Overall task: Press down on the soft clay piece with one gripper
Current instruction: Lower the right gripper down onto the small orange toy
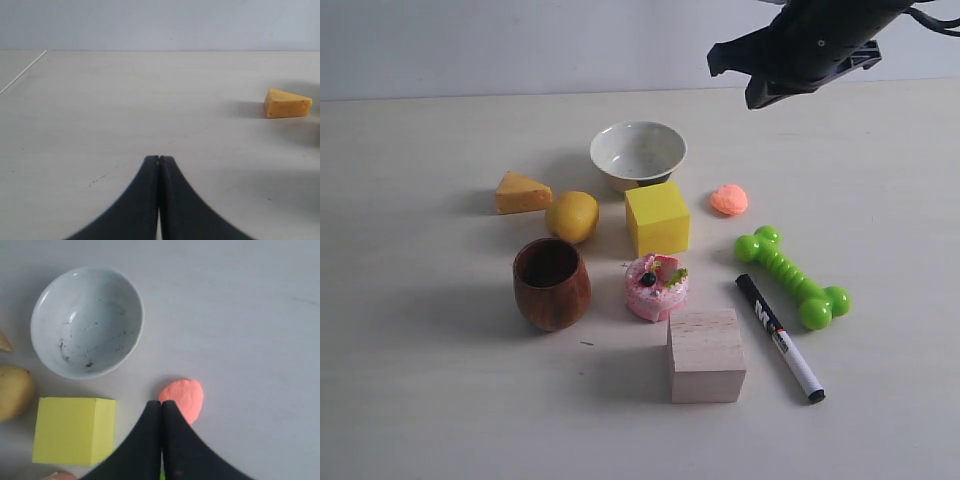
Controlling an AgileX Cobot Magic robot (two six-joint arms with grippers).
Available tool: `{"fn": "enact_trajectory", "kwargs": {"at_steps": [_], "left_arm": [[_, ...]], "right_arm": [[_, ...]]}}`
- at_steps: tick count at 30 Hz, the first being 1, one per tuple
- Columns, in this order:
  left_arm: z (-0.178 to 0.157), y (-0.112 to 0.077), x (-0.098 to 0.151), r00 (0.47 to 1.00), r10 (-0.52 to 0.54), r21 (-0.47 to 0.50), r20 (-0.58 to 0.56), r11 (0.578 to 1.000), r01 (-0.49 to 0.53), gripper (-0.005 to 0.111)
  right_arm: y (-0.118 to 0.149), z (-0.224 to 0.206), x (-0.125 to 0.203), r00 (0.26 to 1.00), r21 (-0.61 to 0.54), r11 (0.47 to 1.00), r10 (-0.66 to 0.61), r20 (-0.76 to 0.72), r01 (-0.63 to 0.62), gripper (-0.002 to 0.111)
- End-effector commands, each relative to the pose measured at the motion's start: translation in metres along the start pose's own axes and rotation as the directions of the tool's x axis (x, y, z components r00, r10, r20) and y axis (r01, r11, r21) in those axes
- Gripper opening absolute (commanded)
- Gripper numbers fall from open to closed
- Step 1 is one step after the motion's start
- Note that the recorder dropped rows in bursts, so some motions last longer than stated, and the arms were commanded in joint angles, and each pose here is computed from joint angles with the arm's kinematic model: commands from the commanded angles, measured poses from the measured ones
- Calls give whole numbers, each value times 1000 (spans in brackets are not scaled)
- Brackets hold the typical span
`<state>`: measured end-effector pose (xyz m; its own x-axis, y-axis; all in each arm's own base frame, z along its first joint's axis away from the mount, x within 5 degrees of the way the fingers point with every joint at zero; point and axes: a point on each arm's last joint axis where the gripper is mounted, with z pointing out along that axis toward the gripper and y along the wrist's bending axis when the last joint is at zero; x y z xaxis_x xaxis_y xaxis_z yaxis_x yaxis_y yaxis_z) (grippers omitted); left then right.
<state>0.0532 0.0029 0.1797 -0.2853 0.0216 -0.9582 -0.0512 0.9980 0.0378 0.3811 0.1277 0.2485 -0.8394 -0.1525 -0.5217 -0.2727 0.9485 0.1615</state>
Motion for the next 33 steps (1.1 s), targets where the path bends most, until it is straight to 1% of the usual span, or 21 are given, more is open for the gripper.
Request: {"fn": "enact_trajectory", "kwargs": {"at_steps": [1, 2, 6, 11, 14, 18, 23, 26, 30, 33], "left_arm": [[0, 0, -1, 1000, -2, 5, 15, 1000, 2, 0], [0, 0, -1, 1000, -2, 5, 15, 1000, 2, 0], [0, 0, -1, 1000, -2, 5, 15, 1000, 2, 0], [0, 0, -1, 1000, -2, 5, 15, 1000, 2, 0], [0, 0, -1, 1000, -2, 5, 15, 1000, 2, 0], [0, 0, -1, 1000, -2, 5, 15, 1000, 2, 0], [0, 0, -1, 1000, -2, 5, 15, 1000, 2, 0], [0, 0, -1, 1000, -2, 5, 15, 1000, 2, 0], [0, 0, -1, 1000, -2, 5, 15, 1000, 2, 0], [0, 0, -1, 1000, -2, 5, 15, 1000, 2, 0]], "right_arm": [[2, -1, -6, 989, -28, 991, 135, 54, -133, 0], [3, -1, -6, 989, -30, 990, 141, 54, -139, 0], [2, -1, -5, 995, -26, 996, 82, 49, -81, 0], [0, 6, -8, 996, -4, 1000, 19, 87, -18, 0], [-1, 12, -8, 996, -2, 1000, 20, 83, -20, 0], [-3, 22, -2, 999, -1, 1000, 23, 29, -23, 0], [-8, 47, 11, 997, 19, 1000, 12, -82, -11, 0], [-10, 59, 16, 993, 22, 1000, 18, -119, -16, 0], [-10, 65, 11, 992, 20, 1000, 18, -124, -15, 0], [-9, 67, 2, 992, 14, 1000, 13, -126, -12, 0]]}}
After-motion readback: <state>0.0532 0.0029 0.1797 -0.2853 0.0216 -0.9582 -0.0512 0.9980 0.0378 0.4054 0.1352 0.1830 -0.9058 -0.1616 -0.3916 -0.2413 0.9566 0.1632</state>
